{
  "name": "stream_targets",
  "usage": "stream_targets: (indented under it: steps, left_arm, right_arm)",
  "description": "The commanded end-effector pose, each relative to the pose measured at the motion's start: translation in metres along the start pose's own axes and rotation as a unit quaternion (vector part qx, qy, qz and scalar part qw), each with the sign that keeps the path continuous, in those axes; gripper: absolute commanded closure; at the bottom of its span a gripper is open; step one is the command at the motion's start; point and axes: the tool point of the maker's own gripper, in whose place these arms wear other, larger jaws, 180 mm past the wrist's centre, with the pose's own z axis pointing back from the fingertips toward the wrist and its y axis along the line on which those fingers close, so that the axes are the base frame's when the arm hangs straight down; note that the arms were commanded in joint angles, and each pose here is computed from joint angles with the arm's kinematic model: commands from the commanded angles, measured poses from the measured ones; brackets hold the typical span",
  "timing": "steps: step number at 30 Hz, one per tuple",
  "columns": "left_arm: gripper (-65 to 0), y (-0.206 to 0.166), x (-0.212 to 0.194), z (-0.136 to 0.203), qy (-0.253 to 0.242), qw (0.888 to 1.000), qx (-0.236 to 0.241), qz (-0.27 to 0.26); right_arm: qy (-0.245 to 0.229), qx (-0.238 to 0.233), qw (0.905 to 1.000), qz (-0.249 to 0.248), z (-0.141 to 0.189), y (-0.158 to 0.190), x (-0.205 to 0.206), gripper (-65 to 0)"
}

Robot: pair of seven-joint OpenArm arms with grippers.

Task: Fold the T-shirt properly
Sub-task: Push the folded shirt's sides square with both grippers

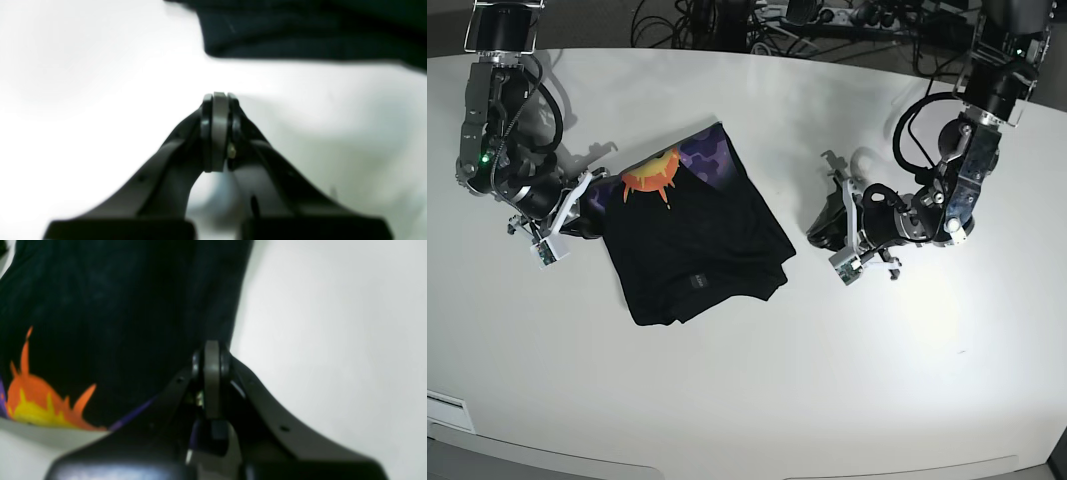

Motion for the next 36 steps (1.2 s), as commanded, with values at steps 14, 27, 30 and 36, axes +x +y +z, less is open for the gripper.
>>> stream_targets:
  steps: [14, 27, 30, 36]
  left_arm:
    - [0.0, -0.005, 0.048, -0.080, -0.021, 0.999, -0.020, 0.024]
    - [0.0, 0.011, 0.062, -0.072, 0.021, 0.999, -0.021, 0.026]
    - [0.0, 0.014, 0.059, -0.059, 0.036, 0.998, -0.029, 0.035]
    - [0.0, -0.006, 0.085, -0.002, 0.008, 0.995, -0.092, 0.038]
  right_arm:
    - [0.014, 0.058, 0.9962, -0.064, 0.017, 0.062, -0.053, 0.0]
    - [-0.023, -0.040, 0.9988, 0.016, 0.056, 0.046, -0.009, 0.0]
    - [-0.069, -0.045, 0.9964, 0.020, 0.073, 0.046, 0.020, 0.0]
    - [-0.127, -0.058, 0.9901, 0.008, 0.109, 0.050, 0.052, 0.0]
